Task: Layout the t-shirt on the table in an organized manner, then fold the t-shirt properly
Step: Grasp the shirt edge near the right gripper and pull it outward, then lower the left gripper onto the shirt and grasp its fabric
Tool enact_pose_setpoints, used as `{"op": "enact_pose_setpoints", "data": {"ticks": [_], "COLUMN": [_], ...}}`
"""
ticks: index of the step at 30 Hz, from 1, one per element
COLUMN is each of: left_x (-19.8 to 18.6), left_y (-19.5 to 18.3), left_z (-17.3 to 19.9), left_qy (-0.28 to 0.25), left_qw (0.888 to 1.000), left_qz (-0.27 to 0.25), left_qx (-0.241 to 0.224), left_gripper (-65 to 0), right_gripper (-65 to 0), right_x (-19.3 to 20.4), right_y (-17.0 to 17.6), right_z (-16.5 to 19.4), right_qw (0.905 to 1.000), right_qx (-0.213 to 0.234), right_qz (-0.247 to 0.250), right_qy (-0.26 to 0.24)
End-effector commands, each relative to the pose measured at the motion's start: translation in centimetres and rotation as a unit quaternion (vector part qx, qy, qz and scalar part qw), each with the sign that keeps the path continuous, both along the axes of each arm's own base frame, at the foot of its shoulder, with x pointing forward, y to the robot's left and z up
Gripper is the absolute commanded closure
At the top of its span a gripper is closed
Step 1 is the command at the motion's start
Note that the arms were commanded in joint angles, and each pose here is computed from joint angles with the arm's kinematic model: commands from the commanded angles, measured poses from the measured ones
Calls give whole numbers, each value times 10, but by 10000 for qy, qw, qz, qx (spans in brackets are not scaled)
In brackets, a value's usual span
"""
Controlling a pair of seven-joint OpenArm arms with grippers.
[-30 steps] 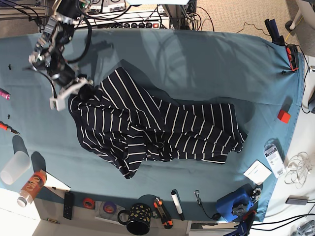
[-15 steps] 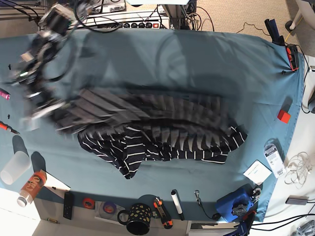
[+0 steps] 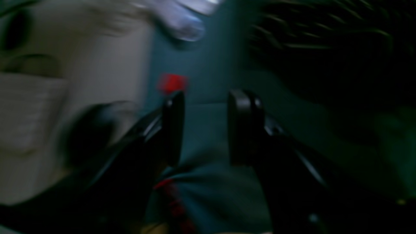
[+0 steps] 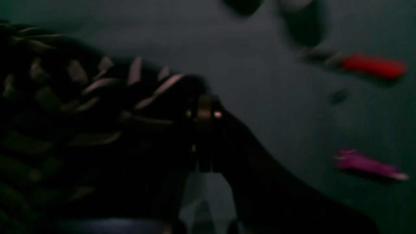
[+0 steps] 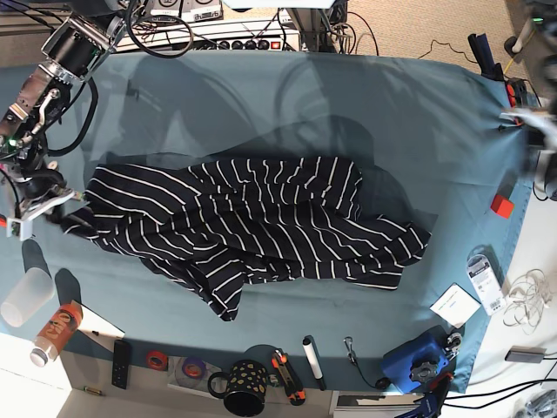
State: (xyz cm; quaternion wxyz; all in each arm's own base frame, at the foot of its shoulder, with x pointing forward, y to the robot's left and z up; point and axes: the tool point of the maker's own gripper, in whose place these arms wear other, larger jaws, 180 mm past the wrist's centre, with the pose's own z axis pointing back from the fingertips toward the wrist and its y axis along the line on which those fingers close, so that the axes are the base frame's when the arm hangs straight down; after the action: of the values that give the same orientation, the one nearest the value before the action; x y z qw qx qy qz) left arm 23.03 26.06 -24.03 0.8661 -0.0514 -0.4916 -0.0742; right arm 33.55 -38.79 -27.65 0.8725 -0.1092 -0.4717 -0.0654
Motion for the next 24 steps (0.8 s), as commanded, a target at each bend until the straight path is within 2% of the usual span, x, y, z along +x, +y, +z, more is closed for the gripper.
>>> {"op": "enact_pose_setpoints", "data": {"ticks": [1,6,10,13,18,21,22,24], "left_x": [5,9,1,-1,12,10,8,12], "left_y": [-13,-79,-130,-157,-190,-209,-213,-213], "left_z": [5,-19,-35,-43,-36,-49,-58,-78], "left_qy": [-136,199,431,376,-443,-536,-442,-250], "left_qw": [9996,9919,9764,9671,9569,9452,9445,9516], "left_qz": [-226,-1192,-2069,-2509,-2855,-3150,-3171,-2948], "left_qx": [-71,-403,-448,-205,293,673,739,833], "left_gripper": [-235,-235,-235,-235,-237,-290,-306,-316], "right_gripper": [0,0,0,0,0,0,0,0], "right_x": [6,-7,-15,-17,-20,-18,-18,-19], "right_y": [-21,-68,-92,-94,-88,-75,-71,-65], "right_z": [33,64,88,89,72,59,55,49], "right_qw": [9982,9889,9806,9810,9848,9900,9911,9925], "right_qx": [-405,-1202,-1548,-1521,-1290,-1123,-1050,-963], "right_qz": [-223,-829,-1167,-1178,-1160,-799,-710,-510], "right_qy": [-379,-260,-302,-239,50,309,395,557]}}
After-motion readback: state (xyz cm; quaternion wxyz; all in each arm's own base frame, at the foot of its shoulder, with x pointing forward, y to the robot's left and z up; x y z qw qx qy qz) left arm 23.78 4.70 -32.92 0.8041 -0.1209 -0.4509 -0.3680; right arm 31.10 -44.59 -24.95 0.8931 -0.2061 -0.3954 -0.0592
